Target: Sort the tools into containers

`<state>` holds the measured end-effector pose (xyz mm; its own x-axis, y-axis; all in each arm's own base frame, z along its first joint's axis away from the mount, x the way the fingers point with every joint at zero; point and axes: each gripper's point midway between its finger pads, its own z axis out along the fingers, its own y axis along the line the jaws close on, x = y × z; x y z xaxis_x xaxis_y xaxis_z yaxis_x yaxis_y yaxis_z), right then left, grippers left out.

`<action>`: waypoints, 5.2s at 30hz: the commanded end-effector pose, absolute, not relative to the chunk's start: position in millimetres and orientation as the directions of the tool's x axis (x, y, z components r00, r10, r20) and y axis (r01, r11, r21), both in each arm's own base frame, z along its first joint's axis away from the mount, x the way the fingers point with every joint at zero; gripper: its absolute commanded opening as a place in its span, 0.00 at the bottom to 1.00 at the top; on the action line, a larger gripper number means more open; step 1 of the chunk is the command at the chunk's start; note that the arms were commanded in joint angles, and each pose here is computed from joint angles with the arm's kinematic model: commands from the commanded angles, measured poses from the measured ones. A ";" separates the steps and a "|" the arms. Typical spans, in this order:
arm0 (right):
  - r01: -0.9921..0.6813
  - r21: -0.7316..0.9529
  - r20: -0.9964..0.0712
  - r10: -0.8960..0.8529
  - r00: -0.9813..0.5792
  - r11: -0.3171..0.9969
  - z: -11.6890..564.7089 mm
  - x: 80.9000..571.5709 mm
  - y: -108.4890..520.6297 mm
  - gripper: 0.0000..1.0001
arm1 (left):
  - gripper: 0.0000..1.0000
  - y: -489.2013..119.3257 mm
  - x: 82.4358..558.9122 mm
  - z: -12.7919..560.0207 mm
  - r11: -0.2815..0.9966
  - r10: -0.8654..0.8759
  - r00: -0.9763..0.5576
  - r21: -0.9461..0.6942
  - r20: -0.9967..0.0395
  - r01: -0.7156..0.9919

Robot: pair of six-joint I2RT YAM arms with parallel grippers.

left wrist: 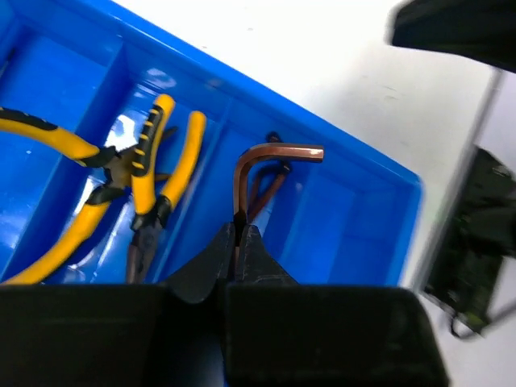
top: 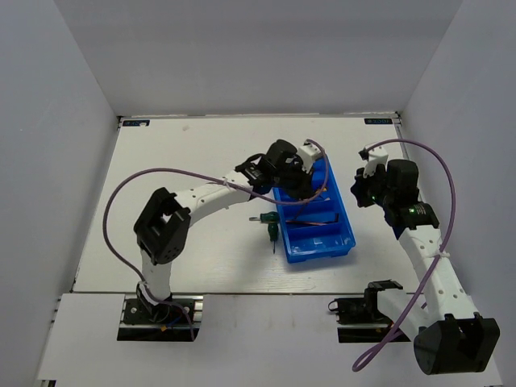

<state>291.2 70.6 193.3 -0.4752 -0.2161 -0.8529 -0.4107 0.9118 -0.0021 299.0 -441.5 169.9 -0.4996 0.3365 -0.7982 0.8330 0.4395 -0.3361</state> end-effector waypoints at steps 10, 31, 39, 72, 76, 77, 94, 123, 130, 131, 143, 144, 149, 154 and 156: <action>-0.399 -0.029 -0.873 -0.218 -0.436 0.916 200.1 297.7 67.1 0.00 | 0.03 -454.8 334.7 150.2 0.577 0.391 -0.388 -0.106 -0.834 0.810; -0.756 0.038 -0.872 -0.348 -0.344 0.653 191.4 266.9 123.4 0.60 | 0.00 -376.4 312.7 275.2 0.727 0.177 -0.334 -0.106 -0.926 0.679; -0.981 0.038 -0.819 -0.557 -0.140 0.190 184.3 238.8 232.1 0.63 | 0.77 -168.2 309.7 188.7 0.963 0.255 -0.547 0.160 -0.797 0.216; -0.994 -0.101 -0.125 -0.992 -0.018 0.031 67.2 297.6 331.1 0.71 | 0.86 -46.2 265.2 231.7 0.982 0.041 -0.327 0.098 -0.944 -0.160; -0.995 -0.085 -0.100 -0.994 -0.045 0.054 59.6 296.1 328.0 0.71 | 0.86 -48.4 266.2 232.8 0.984 0.035 -0.322 0.089 -0.946 -0.152; -0.995 -0.080 -0.093 -0.994 -0.056 0.064 58.2 295.4 326.2 0.71 | 0.86 -49.0 267.1 230.8 0.984 0.040 -0.329 0.095 -0.943 -0.151; -0.996 -0.024 -0.059 -0.994 -0.088 0.089 18.6 280.5 316.1 0.65 | 0.86 -50.2 267.1 230.3 0.985 0.049 -0.332 0.101 -0.942 -0.140; -0.986 0.090 -0.544 -0.822 -0.169 0.143 173.7 258.9 386.9 0.00 | 0.23 -107.1 232.9 288.9 0.941 -0.020 0.000 -0.019 -1.000 0.338; -0.926 -0.256 -0.514 -0.850 -0.113 0.278 210.0 296.6 319.9 0.00 | 0.37 -172.2 229.2 260.4 0.785 0.077 -0.108 -0.007 -0.991 0.620; -0.923 -0.280 -0.470 -0.876 -0.106 0.262 210.3 294.9 303.9 0.00 | 0.42 -183.9 228.7 253.3 0.745 0.110 -0.126 -0.003 -0.986 0.668; -0.980 -0.186 -0.396 -0.918 0.002 0.078 133.8 224.1 164.1 0.00 | 0.64 -273.8 245.2 156.7 0.572 0.360 -0.494 -0.231 -0.791 0.787; -0.981 -0.188 -0.410 -0.911 0.038 0.044 130.9 223.3 165.8 0.00 | 0.64 -279.4 245.1 154.8 0.589 0.364 -0.516 -0.237 -0.775 0.772; -0.980 -0.191 -0.437 -0.890 0.132 -0.051 104.8 219.8 162.3 0.00 | 0.67 -292.0 240.9 122.6 0.639 0.386 -0.609 -0.276 -0.693 0.718; -0.978 -0.181 -0.409 -0.896 0.172 -0.105 81.6 226.4 162.2 0.01 | 0.67 -298.9 244.6 116.9 0.724 0.338 -0.663 -0.266 -0.668 0.637; -0.980 -0.168 -0.394 -0.904 0.169 -0.110 76.1 227.5 160.9 0.19 | 0.68 -297.4 246.9 114.2 0.755 0.325 -0.679 -0.251 -0.658 0.605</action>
<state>214.7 151.5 78.5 0.0763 -0.9239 -0.3748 -0.9927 -0.0352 -0.1154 233.9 -293.2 97.7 -0.6571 0.4016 -0.6380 0.6749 0.6904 -0.2606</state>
